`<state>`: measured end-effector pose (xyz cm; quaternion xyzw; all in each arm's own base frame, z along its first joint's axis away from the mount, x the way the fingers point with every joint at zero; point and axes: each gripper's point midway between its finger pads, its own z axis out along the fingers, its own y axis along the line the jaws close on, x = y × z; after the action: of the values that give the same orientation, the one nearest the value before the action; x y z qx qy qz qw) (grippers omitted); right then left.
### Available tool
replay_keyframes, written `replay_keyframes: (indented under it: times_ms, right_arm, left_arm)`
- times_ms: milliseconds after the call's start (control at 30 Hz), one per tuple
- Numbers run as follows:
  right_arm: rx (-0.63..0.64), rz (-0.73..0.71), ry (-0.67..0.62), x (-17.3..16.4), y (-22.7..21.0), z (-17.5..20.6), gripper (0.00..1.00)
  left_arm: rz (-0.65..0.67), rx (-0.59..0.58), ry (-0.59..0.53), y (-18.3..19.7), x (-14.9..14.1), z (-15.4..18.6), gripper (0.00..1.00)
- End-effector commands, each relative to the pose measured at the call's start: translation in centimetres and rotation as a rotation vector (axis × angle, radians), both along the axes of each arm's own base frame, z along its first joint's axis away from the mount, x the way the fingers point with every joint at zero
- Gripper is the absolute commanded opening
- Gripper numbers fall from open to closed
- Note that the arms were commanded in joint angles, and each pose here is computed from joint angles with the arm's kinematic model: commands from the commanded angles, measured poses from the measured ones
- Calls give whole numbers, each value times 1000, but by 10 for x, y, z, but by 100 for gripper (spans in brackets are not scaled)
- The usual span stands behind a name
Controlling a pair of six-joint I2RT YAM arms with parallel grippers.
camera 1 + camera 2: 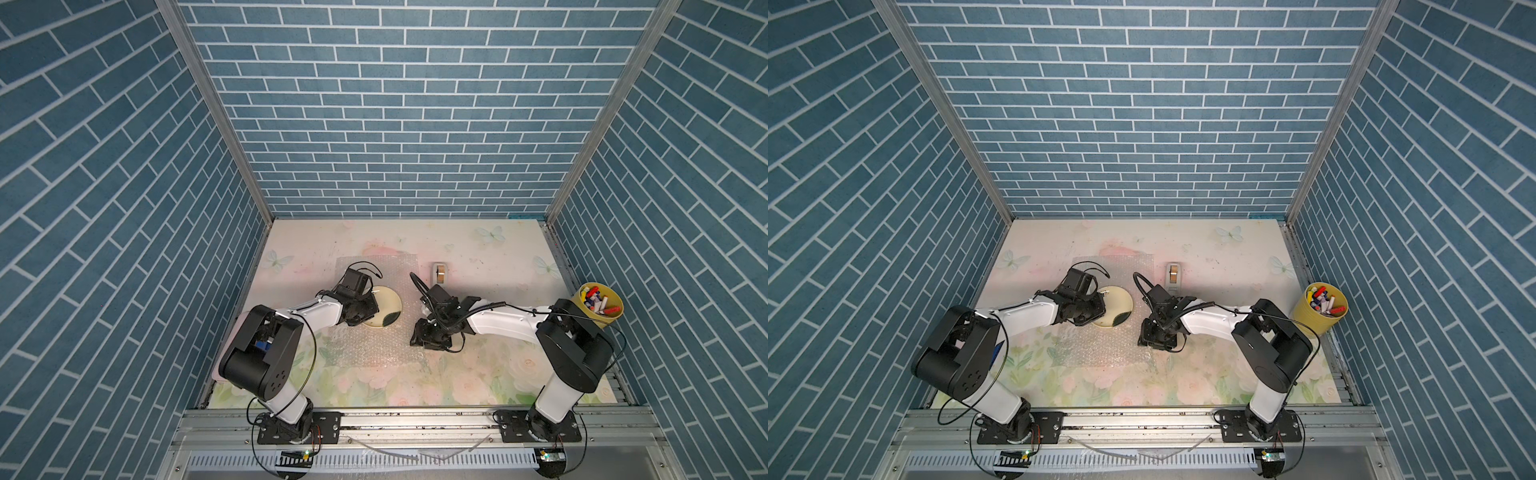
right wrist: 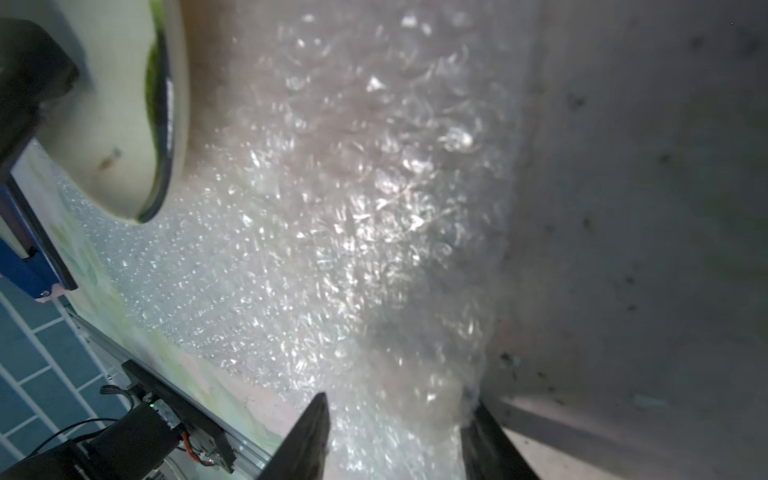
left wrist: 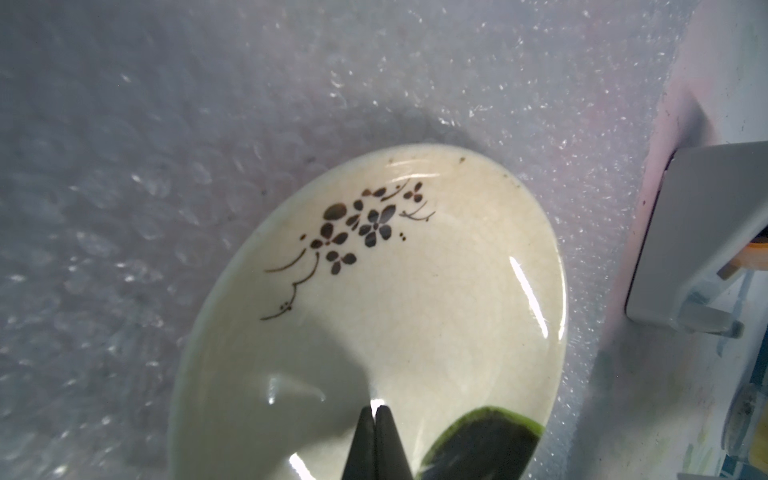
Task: Wrap dinner plates in bubble wrap
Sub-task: Wrap the plate in the bubble wrap.
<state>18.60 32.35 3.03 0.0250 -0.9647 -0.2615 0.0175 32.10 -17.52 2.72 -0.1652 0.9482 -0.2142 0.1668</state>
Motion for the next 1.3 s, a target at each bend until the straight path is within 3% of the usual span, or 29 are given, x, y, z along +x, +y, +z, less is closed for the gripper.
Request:
replay_keyframes:
  times_ms: [0, 100, 267, 500, 667, 967, 1133, 1267]
  right_arm:
    - [-10, -44, 30, 4, 3, -8, 46]
    - [-28, -62, 44, 4, 1, -9, 40]
    - [-36, -99, 37, -6, -16, -5, 43]
    - [111, -131, 79, -14, -1, -7, 34]
    - [178, -175, 77, -19, -1, -1, 33]
    - [180, -196, 101, -24, -1, -8, 26]
    - [149, -197, 58, -22, -10, 5, 1]
    - [92, -160, -67, -8, -18, 43, 0]
  left_arm:
    - [-16, 6, 6, -1, -2, -6, 0]
    - [-15, 11, 8, 0, -3, -6, 0]
    - [-19, 14, 15, 1, -5, -9, 0]
    - [-14, 9, 23, 1, -7, -13, 0]
    - [-21, 3, 27, -1, -7, -14, 0]
    - [-20, 7, 46, 0, -10, -20, 0]
    - [-17, 12, 56, 2, -14, -21, 0]
    - [-46, 54, 49, -1, -22, -19, 0]
